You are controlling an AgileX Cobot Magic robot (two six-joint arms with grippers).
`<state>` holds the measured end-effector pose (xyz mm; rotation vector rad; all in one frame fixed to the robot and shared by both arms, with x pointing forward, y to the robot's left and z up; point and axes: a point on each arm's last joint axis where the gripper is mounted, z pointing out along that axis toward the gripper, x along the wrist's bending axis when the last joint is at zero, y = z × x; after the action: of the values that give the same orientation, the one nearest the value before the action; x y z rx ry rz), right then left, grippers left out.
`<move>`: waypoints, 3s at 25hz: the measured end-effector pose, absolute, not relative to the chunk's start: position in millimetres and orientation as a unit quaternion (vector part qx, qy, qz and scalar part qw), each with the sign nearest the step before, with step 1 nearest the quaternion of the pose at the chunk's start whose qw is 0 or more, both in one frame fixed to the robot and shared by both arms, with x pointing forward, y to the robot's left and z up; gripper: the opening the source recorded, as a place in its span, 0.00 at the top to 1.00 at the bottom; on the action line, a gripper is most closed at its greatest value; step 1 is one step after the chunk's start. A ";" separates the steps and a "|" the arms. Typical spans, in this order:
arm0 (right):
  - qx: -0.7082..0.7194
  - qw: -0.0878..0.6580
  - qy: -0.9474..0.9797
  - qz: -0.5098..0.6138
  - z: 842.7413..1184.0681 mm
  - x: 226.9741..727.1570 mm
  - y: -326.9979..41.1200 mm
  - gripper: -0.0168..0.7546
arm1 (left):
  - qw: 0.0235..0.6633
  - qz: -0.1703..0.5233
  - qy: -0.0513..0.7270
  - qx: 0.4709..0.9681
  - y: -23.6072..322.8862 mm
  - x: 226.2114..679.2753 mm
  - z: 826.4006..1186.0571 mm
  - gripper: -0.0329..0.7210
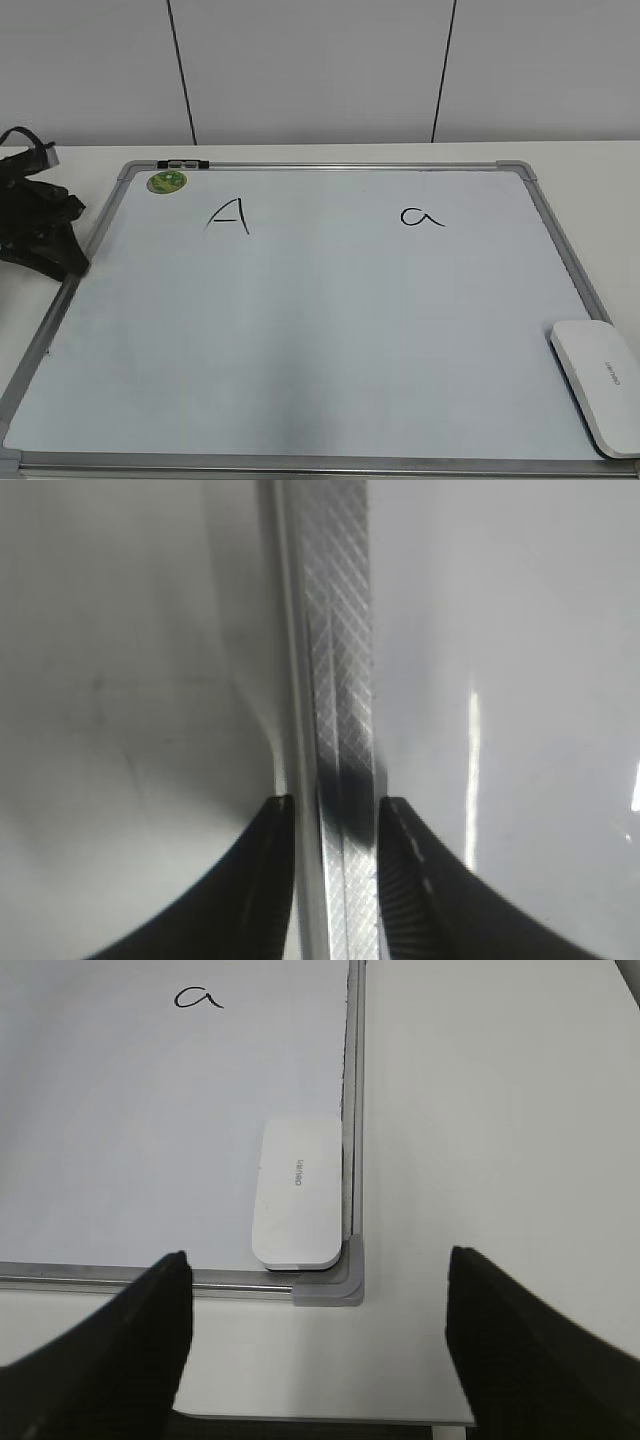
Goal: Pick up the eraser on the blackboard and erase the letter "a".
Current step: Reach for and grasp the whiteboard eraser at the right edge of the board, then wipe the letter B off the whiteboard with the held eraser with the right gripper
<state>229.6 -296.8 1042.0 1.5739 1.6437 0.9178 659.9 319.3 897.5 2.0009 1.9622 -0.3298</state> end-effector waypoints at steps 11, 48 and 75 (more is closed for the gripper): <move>0.604 0.337 0.631 0.352 1042.0 229.6 -296.8 0.22 | 0.159 -0.134 0.690 0.693 320.9 660.0 892.7 0.75; 0.675 0.111 0.711 0.165 1039.2 393.4 -288.7 0.25 | 0.157 -0.137 0.689 0.694 321.9 659.5 893.1 0.90; 0.682 0.028 0.729 0.058 948.0 488.3 -272.4 0.15 | 0.156 -0.136 0.689 0.694 322.1 659.4 893.1 0.90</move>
<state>488.3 -272.4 948.0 2.1042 2.2496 0.1799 659.4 322.1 893.1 1.9884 1.9735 -0.3897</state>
